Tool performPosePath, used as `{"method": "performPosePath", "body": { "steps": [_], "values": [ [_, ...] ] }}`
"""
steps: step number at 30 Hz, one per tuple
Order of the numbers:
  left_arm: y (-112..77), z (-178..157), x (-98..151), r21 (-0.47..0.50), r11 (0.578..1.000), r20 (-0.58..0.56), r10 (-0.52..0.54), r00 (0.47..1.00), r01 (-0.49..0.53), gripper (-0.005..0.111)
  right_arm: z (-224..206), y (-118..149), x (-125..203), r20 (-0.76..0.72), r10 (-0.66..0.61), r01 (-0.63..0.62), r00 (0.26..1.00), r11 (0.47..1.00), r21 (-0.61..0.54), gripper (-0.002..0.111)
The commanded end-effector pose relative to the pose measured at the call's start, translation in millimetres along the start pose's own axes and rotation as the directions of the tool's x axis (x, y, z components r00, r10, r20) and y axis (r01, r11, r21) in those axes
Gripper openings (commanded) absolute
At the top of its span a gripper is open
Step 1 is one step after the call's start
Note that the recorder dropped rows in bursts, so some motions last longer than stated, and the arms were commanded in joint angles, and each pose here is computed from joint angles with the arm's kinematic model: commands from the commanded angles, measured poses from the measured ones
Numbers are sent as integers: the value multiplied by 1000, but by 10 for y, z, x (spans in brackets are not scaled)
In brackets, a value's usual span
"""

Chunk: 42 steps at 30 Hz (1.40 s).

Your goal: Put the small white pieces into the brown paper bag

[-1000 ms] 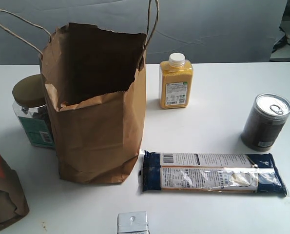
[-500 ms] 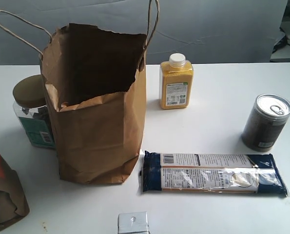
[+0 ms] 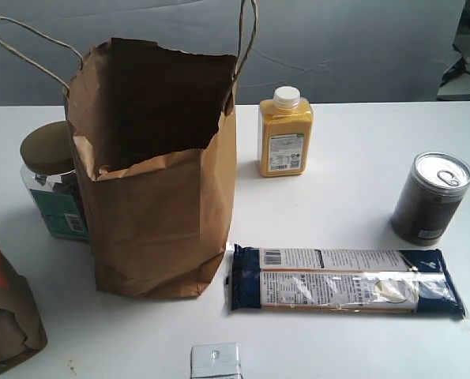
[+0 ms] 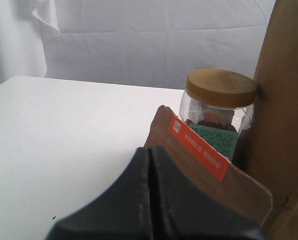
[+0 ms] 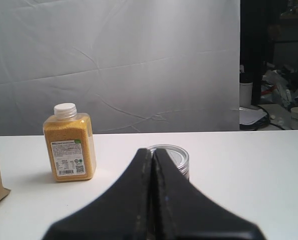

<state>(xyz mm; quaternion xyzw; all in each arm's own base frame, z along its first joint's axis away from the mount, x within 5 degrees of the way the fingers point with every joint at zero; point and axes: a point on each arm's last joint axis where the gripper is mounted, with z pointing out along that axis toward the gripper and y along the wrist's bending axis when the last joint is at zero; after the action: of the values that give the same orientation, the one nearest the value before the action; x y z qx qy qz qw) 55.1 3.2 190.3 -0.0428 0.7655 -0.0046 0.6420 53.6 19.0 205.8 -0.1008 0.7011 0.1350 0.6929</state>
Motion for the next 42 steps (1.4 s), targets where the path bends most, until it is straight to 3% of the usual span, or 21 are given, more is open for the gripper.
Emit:
{"method": "performPosePath", "body": {
  "steps": [1,8,14,42],
  "values": [
    [-5,0,7,8,1000,3,-12,1000,12,0,-4,-4,9,0,-2,2,1000,1000,7,0],
    [-5,0,7,8,1000,3,-12,1000,12,0,-4,-9,9,0,-2,2,1000,1000,15,0],
    [-5,0,7,8,1000,3,-12,1000,12,0,-7,-63,6,5,-1,1,1000,994,112,0],
    [-5,0,7,8,1000,3,-12,1000,12,0,-7,-63,6,5,-1,1,1000,994,112,0]
  ]
}}
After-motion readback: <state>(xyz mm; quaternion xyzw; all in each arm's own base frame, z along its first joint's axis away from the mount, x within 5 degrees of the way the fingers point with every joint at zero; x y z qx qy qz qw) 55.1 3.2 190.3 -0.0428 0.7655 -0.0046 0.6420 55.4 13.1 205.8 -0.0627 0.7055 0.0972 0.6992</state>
